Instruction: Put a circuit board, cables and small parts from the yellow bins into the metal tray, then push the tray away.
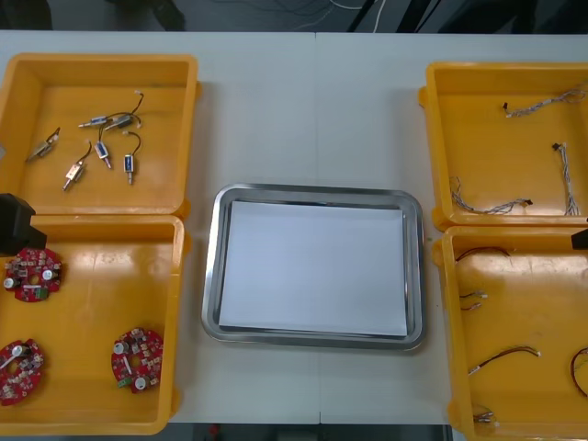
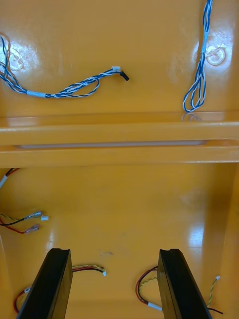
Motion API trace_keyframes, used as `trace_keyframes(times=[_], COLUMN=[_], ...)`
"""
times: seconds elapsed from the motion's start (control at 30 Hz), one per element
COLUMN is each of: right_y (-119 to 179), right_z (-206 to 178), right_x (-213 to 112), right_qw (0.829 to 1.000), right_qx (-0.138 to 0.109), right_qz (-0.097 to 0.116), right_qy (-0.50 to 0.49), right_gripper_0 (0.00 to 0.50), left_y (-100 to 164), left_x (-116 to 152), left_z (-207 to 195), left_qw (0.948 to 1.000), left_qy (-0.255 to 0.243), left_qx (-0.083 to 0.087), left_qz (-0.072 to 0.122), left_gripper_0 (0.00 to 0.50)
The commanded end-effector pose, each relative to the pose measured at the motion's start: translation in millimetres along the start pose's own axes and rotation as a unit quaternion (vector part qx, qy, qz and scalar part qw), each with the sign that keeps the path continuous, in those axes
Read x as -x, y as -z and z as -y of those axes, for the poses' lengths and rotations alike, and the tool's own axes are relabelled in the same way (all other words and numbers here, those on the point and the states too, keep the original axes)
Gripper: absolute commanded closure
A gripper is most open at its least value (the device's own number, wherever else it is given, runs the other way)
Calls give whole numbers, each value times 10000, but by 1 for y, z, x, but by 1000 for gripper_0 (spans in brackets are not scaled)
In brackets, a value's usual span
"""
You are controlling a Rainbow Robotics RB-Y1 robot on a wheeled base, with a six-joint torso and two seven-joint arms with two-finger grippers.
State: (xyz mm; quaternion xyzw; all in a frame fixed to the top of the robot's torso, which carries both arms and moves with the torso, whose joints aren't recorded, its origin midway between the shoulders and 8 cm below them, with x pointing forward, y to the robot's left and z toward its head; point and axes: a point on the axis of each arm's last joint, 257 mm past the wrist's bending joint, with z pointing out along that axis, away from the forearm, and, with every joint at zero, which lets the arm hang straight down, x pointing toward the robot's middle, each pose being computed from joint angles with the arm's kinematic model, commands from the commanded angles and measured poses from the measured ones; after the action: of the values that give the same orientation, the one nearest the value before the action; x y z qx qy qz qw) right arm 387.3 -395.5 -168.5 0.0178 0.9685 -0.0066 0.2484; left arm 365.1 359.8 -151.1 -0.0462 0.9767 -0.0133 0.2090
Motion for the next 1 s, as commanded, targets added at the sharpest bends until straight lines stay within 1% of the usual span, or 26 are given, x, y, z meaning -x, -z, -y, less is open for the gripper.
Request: trace_keyframes(times=[0.03,0.67,0.7,0.83,0.87,0.93,0.97,1.0], right_y=[11,11,11,11,15,16,23,21], right_z=[18,18,18,18,20,20,22,22], right_x=[1,1,1,1,7,7,14,11], right_qw=[9997,9997,9997,9997,9995,9995,9993,9994], right_qx=[-182,-182,-182,-182,-223,-221,-276,-275], right_qz=[61,61,61,61,135,143,245,216], right_qy=[-154,-154,-154,-154,-150,-148,-87,-87], right_gripper_0=[0,0,0,0,0,0,0,0], left_y=[14,14,0,1,2,2,3,3], left_x=[9,9,-6,-5,-4,-3,-3,-2], left_z=[-14,-14,-11,-12,-13,-14,-13,-12], left_qw=[9982,9982,9988,9989,9988,9989,9990,9990], left_qy=[-502,-502,-456,-439,-447,-419,-407,-402], left_qx=[246,246,170,177,197,206,198,197], left_qz=[209,209,-29,-19,-5,-5,4,11], left_gripper_0=[0,0,0,0,0,0,0,0])
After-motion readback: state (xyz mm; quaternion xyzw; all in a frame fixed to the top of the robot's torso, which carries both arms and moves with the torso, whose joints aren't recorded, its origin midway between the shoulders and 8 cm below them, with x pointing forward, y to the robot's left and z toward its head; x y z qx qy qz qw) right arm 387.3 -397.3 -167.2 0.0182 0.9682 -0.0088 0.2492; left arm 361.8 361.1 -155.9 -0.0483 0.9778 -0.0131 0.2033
